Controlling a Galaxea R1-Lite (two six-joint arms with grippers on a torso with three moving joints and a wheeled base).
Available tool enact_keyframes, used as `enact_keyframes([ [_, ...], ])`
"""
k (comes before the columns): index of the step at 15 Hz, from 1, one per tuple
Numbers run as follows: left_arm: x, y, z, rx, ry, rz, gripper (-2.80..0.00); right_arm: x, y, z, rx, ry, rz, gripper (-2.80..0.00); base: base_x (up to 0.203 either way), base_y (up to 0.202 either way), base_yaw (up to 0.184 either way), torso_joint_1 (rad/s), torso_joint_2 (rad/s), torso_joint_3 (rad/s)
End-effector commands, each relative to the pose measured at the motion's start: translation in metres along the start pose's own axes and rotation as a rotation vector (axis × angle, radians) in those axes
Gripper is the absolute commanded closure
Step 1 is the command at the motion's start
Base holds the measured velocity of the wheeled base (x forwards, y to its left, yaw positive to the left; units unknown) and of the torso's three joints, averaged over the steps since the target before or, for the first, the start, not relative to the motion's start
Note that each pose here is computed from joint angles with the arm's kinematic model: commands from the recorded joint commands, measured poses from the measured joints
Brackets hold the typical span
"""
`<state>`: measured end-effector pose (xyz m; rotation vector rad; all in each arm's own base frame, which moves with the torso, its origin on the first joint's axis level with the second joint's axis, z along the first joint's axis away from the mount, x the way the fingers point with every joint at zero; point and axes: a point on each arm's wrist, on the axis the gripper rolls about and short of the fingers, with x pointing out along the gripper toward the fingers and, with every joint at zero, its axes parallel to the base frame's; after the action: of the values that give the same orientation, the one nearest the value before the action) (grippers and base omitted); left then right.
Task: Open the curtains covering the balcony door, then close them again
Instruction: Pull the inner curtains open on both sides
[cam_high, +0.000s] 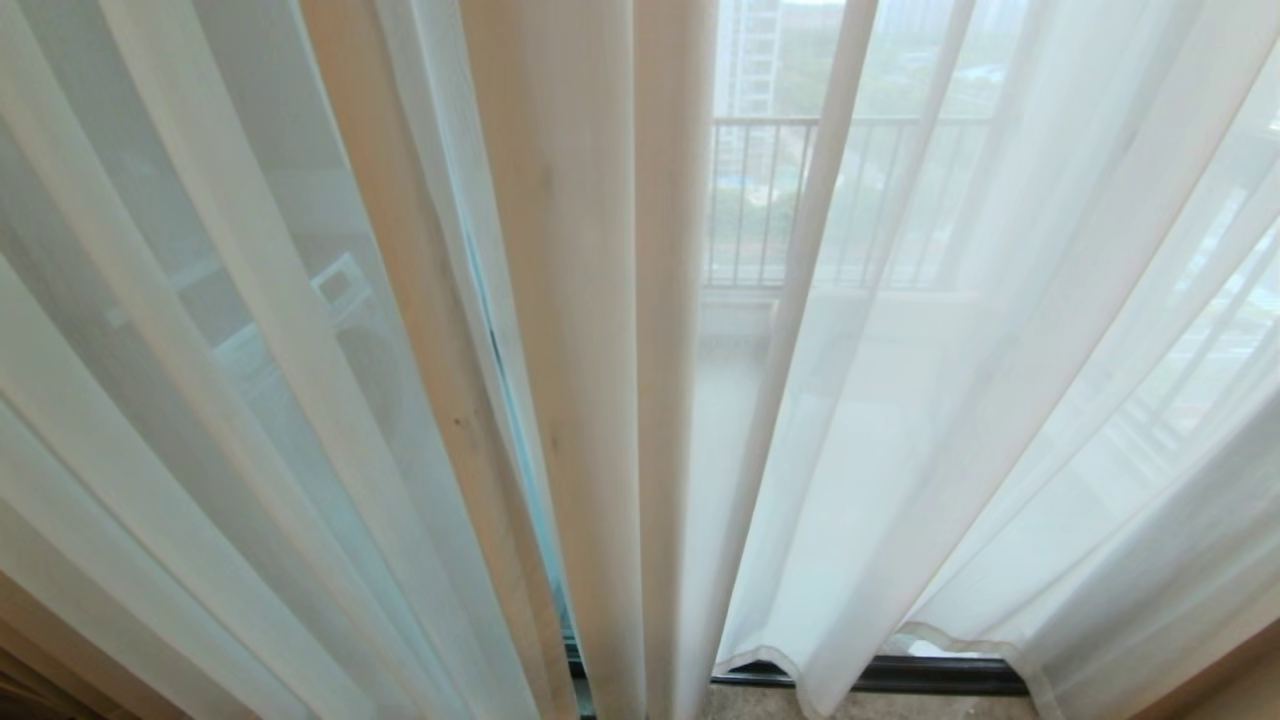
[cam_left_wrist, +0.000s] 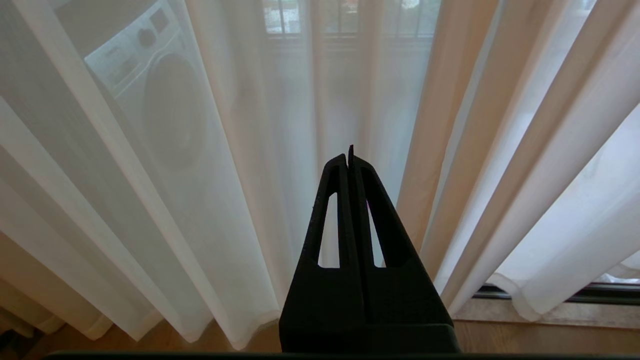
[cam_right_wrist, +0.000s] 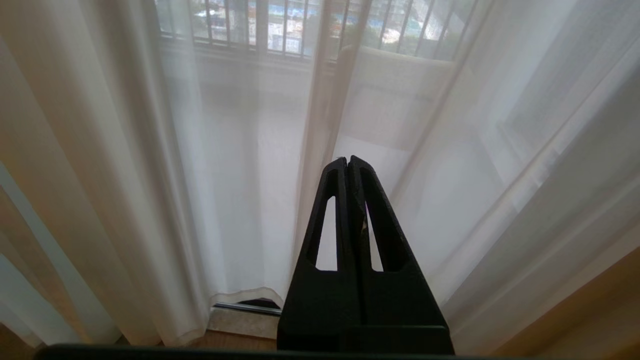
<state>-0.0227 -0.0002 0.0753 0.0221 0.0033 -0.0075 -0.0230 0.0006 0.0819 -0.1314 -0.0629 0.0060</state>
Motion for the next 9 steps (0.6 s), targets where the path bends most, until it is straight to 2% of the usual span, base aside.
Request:
enact_keyframes([
  [1, 0.0, 0.0, 0.0, 0.001, 0.0, 0.0, 0.0, 0.0, 0.0, 0.0001, -0.001, -0.001, 0.001, 0.0, 0.0, 0.0, 0.0, 0.0, 0.0, 0.0],
  [9, 0.0, 0.0, 0.0, -0.004, 0.0, 0.0, 0.0, 0.0, 0.0, 0.0001, -0.001, -0.001, 0.001, 0.0, 0.0, 0.0, 0.0, 0.0, 0.0, 0.0],
])
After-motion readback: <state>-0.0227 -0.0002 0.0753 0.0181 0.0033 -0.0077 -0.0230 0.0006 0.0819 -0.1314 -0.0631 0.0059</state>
